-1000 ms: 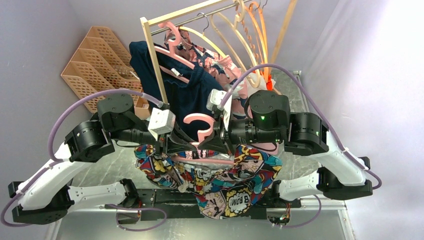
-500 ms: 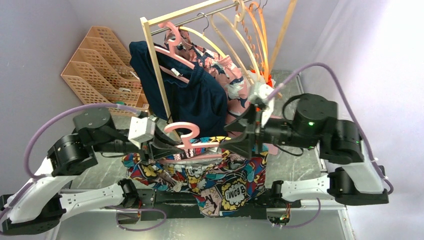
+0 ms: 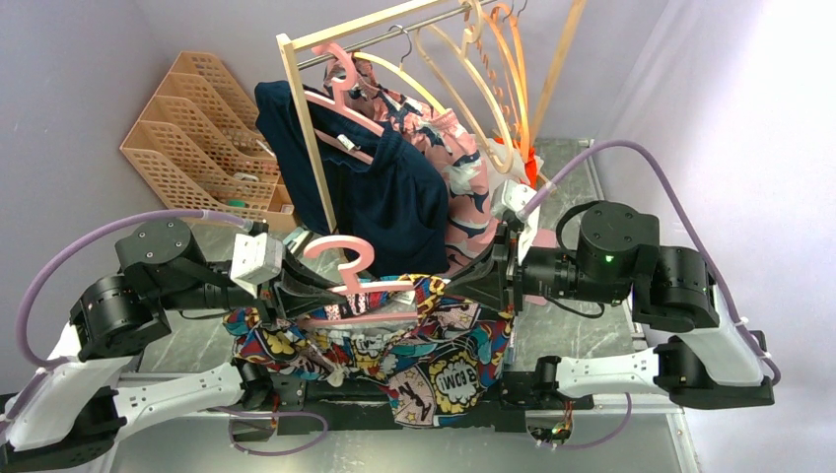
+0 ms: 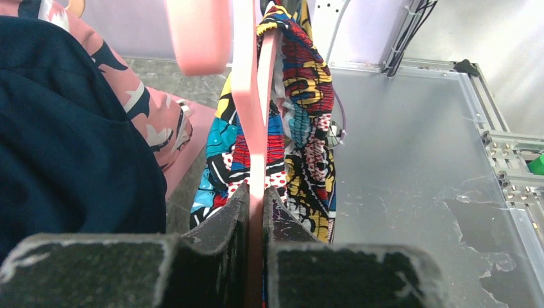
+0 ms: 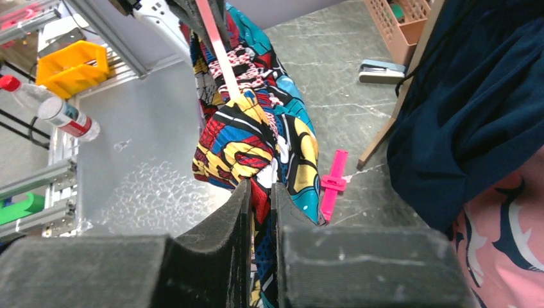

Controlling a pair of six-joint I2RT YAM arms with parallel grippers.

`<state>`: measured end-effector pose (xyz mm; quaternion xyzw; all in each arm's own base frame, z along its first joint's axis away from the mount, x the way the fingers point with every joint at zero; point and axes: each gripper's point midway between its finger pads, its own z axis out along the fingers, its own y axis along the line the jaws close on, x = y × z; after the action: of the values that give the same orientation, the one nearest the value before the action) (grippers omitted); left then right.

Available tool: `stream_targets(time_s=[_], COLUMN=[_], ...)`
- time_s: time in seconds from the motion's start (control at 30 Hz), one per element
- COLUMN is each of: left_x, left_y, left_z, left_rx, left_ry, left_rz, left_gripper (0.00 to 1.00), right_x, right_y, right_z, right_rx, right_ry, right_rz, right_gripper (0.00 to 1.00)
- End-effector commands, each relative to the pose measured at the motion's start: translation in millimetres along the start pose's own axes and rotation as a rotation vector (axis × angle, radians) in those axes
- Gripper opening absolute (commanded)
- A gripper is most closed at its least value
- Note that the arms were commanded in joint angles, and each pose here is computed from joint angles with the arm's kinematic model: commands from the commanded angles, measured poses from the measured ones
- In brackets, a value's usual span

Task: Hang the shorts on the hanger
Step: Adjust the shorts on the hanger.

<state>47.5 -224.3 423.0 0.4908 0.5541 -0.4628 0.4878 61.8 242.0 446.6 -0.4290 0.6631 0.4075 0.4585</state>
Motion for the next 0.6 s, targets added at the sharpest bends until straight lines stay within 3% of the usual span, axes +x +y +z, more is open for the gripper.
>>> stream_targets(time_s=[0.0,0.3,0.57], left_x=[-31.6,-29.5,-29.6], left_y=[-6.1,-8.2,-10.6], left_z=[-7.5,-6.1,-2.1], left_rx=[0.011,0.028,0.054], left_ry=[-0.095,-0.091,-0.094], left_rz=[0.034,0.039,0.040], left_gripper=[0.07,0.07,0.07], right_x=[-9.7,-22.4,-23.3], right_y=[-10.3,-10.6,-2.3], right_z=[-4.0,-21.1,-9.9], right_rx=[0.061,0.067,0.022], right_ry=[-0.062,-0.184,-0.174], right_rz=[0.027,0.108,0.106], right_gripper=[0.09,0.12,0.45])
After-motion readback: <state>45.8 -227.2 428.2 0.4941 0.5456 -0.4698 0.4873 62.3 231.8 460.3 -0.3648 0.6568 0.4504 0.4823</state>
